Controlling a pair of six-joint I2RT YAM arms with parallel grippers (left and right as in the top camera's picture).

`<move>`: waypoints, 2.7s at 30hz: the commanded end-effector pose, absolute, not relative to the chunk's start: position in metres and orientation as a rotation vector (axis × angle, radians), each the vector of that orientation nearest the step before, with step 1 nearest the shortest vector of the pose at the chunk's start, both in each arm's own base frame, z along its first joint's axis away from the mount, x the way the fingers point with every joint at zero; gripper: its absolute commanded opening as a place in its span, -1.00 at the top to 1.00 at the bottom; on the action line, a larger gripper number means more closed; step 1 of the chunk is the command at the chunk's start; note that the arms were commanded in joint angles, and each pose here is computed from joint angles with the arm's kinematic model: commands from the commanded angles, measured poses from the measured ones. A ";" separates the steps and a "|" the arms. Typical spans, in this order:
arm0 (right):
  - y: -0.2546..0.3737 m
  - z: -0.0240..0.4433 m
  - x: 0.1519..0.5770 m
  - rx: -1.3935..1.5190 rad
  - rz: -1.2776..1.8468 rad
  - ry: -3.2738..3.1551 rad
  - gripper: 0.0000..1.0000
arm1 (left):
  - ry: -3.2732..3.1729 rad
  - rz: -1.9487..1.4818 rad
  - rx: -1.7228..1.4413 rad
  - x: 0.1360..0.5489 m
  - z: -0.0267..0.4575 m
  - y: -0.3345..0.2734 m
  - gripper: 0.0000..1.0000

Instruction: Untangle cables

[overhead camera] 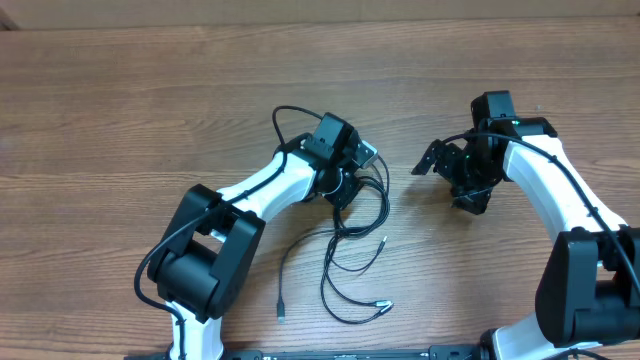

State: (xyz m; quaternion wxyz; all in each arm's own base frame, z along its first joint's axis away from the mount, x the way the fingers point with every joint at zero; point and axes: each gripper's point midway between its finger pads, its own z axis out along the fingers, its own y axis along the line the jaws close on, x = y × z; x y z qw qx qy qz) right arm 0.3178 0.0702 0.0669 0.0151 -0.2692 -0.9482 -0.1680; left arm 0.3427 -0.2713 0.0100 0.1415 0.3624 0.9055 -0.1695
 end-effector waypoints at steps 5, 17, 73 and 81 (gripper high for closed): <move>0.099 0.076 0.311 -0.579 -0.673 -2.962 -1.00 | 2.577 -0.487 0.952 0.370 0.056 -0.253 0.92; 0.184 0.085 0.326 -0.262 -0.820 -3.102 -0.80 | 2.331 -1.211 0.930 0.366 0.108 -0.229 0.90; 0.159 0.058 0.319 -0.276 -0.458 -3.231 -0.53 | 2.622 -0.592 0.948 0.367 0.055 -0.226 0.48; 0.156 0.038 0.336 -0.349 -0.369 -3.362 -0.29 | 2.780 -0.482 0.682 0.372 0.036 -0.211 0.35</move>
